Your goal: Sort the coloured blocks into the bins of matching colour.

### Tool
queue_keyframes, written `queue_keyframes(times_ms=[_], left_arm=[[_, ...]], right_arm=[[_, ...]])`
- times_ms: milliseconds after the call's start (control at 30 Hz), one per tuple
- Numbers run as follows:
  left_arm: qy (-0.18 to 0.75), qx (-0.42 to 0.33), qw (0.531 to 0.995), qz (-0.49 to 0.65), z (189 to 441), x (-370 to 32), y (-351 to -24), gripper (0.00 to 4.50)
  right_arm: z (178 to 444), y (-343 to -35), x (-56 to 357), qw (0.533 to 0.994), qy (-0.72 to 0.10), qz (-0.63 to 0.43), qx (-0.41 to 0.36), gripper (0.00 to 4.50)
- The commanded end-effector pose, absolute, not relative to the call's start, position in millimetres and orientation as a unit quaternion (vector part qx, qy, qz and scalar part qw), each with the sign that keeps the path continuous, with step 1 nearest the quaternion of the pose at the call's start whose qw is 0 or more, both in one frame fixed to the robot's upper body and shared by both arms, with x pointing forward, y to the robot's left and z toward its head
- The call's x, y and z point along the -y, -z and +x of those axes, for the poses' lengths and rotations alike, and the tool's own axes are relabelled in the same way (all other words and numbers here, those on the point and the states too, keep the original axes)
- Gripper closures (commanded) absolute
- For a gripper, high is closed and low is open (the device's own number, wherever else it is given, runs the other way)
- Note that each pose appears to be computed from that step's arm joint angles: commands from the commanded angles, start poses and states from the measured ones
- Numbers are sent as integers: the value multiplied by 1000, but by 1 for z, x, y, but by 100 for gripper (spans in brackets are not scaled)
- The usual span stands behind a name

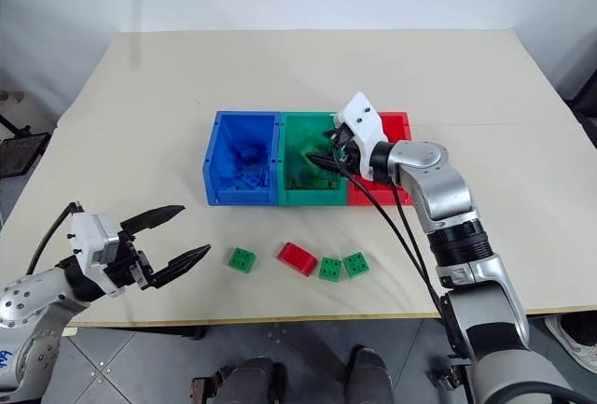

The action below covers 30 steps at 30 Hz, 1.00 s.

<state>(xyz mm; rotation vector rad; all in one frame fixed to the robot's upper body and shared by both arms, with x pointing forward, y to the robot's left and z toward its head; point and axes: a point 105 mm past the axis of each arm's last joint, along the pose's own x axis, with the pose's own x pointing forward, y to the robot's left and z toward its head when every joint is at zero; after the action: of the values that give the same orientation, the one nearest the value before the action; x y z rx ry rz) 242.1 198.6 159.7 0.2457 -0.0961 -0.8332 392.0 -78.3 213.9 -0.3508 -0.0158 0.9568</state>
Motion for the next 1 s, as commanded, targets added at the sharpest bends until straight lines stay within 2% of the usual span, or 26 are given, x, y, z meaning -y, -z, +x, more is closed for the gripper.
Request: queue_keyframes(times_ms=[33,133,233,300,433,600,700,800,900,1000], left_arm=[[414,66,898,131,241,-193,-170,0],[450,49,880,141,240,-183,-164,0],[480,40,863,153,241,-173,-159,0],[494,37,854,159,243,-170,-156,0],[541,25,821,182,247,-156,-148,0],[585,30,785,201,249,-144,-144,0],[607,37,767,206,250,-137,-144,0],[619,40,756,208,251,-132,-143,0],[627,36,750,207,250,-132,-142,0],[630,29,745,216,250,-134,-139,0]], right_arm=[[375,-234,80,842,-497,-194,71,3],[344,-230,91,805,-561,-179,80,1],[319,-225,111,794,-580,-167,76,1],[307,-217,126,793,-580,-174,68,1],[276,-188,181,800,-560,-211,36,1],[246,-149,247,811,-524,-256,-48,1],[238,-136,269,817,-508,-265,-70,1],[239,-132,271,810,-511,-279,-71,1],[248,-135,248,789,-543,-279,-67,1],[253,-128,224,747,-581,-304,-110,1]])
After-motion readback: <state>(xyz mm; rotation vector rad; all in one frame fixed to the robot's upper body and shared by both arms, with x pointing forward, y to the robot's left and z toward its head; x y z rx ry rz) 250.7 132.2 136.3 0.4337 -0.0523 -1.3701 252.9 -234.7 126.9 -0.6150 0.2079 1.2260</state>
